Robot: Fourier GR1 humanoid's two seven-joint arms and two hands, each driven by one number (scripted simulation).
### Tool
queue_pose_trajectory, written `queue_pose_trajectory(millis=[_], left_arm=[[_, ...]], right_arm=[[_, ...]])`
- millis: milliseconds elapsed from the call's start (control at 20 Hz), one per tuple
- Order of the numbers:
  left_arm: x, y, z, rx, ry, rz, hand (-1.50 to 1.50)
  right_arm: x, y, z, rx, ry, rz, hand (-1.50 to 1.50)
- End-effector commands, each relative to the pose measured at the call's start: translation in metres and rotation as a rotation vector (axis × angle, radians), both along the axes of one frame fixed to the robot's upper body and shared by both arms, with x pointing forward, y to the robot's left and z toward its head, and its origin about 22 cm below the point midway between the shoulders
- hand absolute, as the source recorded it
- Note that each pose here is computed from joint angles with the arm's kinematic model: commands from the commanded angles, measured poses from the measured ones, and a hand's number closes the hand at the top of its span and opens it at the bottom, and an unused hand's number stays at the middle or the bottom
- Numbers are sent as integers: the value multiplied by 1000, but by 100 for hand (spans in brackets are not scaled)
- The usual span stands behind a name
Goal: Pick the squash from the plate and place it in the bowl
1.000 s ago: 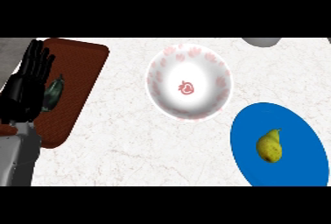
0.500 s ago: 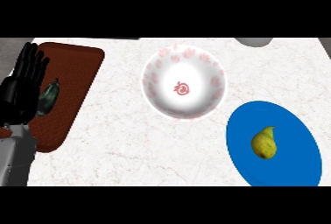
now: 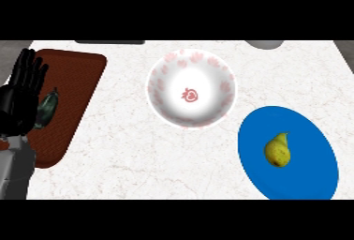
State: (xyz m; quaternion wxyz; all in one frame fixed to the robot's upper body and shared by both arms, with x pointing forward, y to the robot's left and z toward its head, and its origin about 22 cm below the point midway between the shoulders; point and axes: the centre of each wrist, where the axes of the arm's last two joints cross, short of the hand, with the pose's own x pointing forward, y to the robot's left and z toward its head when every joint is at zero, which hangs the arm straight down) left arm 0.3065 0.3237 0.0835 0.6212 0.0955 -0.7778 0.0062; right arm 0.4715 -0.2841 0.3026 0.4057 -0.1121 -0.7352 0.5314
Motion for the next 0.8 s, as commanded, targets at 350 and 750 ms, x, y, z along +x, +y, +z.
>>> queue_pose_trajectory(millis=[350, 750], left_arm=[[-10, 12, -8, -3, 26, 30, 0], [-11, 14, -14, 4, 13, 3, 0]], right_arm=[[7, 124, -64, -85, 183, 225, 150], [-6, 151, -118, -196, 116, 98, 150]])
